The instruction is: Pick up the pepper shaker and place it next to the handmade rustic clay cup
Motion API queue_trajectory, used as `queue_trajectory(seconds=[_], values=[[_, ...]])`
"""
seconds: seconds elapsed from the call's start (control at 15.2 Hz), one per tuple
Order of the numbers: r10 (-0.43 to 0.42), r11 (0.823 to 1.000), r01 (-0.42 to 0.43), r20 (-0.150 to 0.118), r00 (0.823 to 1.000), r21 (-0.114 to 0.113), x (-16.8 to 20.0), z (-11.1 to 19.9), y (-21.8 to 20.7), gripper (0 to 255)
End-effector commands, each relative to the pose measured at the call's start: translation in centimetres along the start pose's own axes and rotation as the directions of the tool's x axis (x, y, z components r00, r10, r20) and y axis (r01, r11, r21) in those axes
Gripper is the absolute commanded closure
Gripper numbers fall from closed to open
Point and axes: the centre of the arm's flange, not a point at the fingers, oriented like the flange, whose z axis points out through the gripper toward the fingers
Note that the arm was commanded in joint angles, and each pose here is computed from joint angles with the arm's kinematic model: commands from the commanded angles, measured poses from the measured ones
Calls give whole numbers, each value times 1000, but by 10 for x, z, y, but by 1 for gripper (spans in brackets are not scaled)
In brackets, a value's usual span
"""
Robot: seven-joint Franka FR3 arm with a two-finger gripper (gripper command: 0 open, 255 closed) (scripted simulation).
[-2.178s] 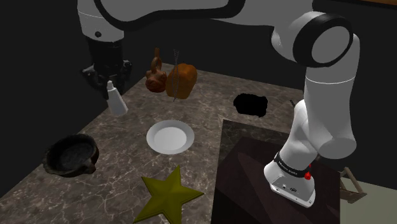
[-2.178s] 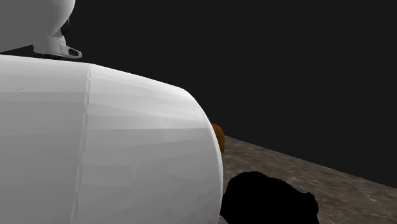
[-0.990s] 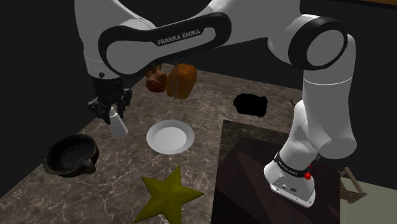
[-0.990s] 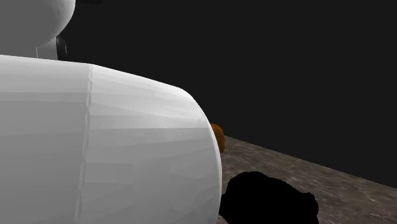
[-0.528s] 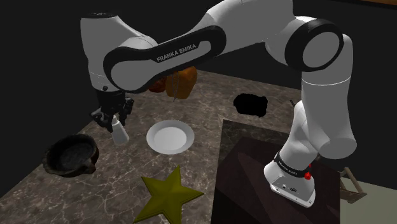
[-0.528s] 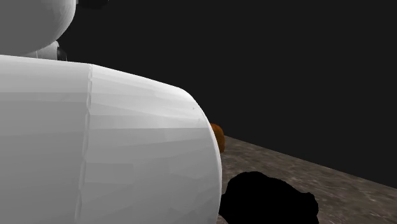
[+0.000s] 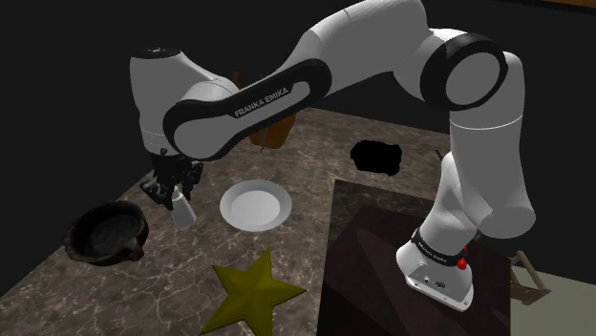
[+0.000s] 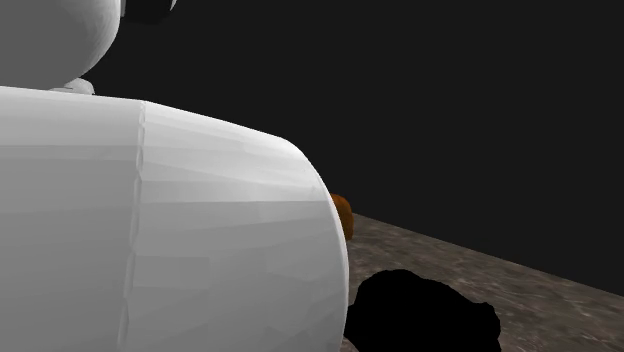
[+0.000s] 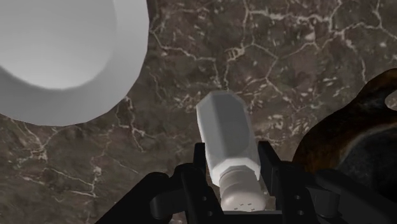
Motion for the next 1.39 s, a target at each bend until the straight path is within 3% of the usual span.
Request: queue_trajectory(seconds=[0.0,0.4,0.46,0.79,1.06,1.32], values=[[0,1000,0,-1,1000,1,0,3,0,255],[0,1000,0,-1,1000,1,0,3,0,255],[0,1000,0,-1,1000,1,0,3,0,0],[0,1000,0,-1,1000,1,0,3,0,0],[0,1000,0,-1,1000,1,0,-47,0,0],[0,1000,0,-1,1000,1,0,-47,0,0]])
